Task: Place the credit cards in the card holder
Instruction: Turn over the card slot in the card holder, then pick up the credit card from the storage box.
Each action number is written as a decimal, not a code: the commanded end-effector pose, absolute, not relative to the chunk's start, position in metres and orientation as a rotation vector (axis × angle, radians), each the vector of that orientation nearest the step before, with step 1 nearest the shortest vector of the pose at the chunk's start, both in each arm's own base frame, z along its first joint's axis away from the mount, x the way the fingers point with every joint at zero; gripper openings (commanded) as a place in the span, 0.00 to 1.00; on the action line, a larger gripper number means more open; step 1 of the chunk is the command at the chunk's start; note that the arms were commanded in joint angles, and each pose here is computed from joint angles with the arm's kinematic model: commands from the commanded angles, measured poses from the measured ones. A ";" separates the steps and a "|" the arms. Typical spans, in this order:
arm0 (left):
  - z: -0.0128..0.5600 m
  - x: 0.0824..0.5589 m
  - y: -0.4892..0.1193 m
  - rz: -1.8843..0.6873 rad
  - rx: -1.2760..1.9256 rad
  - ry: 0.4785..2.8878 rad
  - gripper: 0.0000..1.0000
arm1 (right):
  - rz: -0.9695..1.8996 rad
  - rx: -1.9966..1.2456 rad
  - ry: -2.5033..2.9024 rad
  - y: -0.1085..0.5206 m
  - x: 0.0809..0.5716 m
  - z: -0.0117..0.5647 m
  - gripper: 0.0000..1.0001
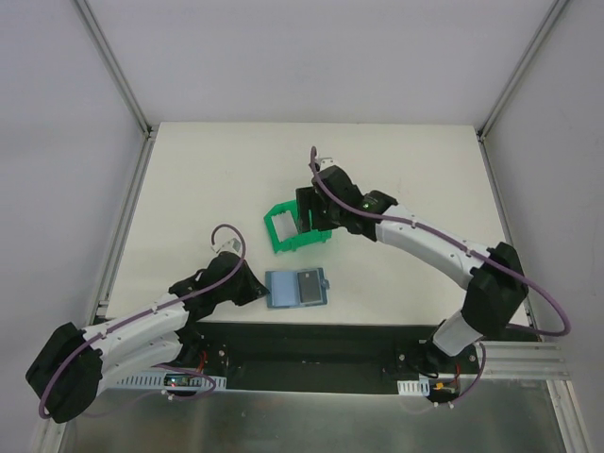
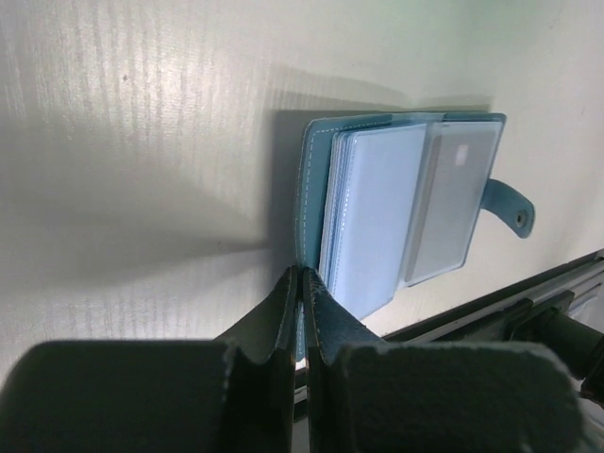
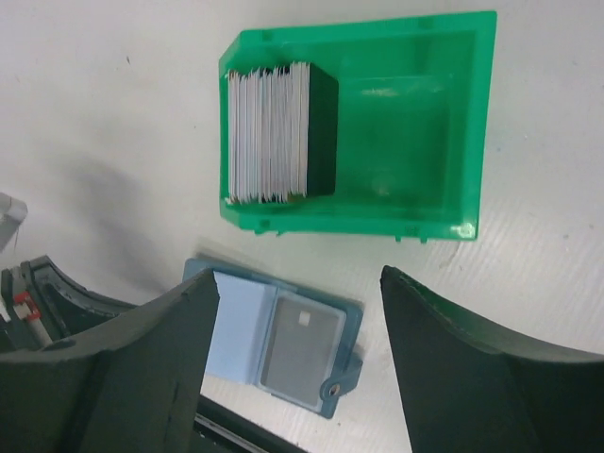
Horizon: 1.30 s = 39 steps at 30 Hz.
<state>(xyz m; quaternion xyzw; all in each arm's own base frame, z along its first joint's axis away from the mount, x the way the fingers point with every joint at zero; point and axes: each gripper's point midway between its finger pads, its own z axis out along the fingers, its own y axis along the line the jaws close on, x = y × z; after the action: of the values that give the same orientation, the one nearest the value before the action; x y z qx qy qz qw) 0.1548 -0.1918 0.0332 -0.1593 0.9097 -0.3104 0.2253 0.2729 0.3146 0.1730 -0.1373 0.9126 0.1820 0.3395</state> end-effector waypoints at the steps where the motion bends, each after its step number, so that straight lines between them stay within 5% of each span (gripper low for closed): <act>1: 0.032 0.161 -0.191 -0.816 -0.470 2.506 0.00 | 0.592 -0.451 2.394 0.340 0.292 0.169 0.74; 13: 0.034 0.167 -0.188 -0.800 -0.508 2.479 0.00 | 0.696 -0.463 2.488 0.377 0.331 0.135 0.77; 39: 0.040 0.168 -0.191 -0.822 -0.452 2.472 0.00 | 0.923 -0.408 2.604 0.398 0.338 0.089 0.82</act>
<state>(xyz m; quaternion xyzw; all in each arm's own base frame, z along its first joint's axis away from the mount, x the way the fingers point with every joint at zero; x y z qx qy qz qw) 0.1581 -0.1889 0.0297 -0.1708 0.9102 -0.3001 0.2285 0.3307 0.3858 0.0728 -0.1485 0.9296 0.2921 0.1688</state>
